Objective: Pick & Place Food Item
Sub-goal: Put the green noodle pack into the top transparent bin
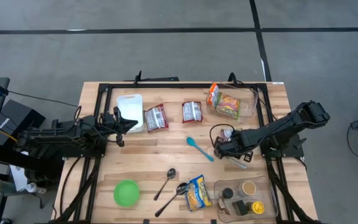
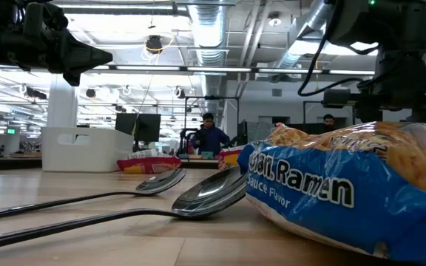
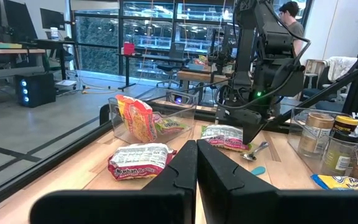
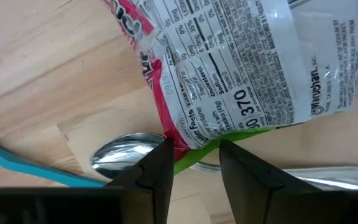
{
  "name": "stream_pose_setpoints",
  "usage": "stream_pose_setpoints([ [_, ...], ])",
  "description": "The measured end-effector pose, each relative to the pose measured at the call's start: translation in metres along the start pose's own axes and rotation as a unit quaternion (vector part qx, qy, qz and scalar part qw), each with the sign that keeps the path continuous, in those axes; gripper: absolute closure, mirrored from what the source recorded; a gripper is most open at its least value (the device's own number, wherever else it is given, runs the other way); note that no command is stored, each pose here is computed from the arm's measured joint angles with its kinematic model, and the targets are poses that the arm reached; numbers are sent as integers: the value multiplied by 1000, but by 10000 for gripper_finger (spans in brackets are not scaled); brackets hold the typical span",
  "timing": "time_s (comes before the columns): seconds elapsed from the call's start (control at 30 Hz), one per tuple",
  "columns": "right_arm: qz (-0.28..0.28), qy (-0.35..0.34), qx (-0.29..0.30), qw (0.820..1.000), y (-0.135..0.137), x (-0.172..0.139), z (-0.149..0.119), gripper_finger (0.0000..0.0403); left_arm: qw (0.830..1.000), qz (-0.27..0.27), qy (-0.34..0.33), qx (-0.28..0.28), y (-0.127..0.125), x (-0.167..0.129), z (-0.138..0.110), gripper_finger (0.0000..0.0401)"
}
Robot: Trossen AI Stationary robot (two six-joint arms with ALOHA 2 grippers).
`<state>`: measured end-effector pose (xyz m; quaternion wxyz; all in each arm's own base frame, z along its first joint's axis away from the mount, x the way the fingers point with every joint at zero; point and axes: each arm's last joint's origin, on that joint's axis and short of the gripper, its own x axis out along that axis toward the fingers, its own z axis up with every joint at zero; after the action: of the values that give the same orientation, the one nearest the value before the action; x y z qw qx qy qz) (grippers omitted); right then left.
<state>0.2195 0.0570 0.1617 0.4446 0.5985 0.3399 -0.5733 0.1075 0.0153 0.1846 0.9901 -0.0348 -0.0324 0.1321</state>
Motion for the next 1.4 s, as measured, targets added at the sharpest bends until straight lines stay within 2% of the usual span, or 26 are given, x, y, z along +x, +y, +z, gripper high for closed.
stream_pose_setpoints([
  [0.23,-2,-2,-15,1000,0,0,1,264,1000,0,0,0,0,0,0,398],
  [0.53,6,5,-3,1000,2,0,0,178,1000,0,0,0,0,0,0,398],
  [0.63,7,6,16,1000,2,0,0,167,1000,0,0,0,0,0,0,398],
  [0.93,5,4,45,999,3,0,2,185,1000,0,0,0,0,0,0,398],
  [1.4,-51,-22,42,998,-5,0,10,225,1000,0,0,0,0,0,0,398],
])
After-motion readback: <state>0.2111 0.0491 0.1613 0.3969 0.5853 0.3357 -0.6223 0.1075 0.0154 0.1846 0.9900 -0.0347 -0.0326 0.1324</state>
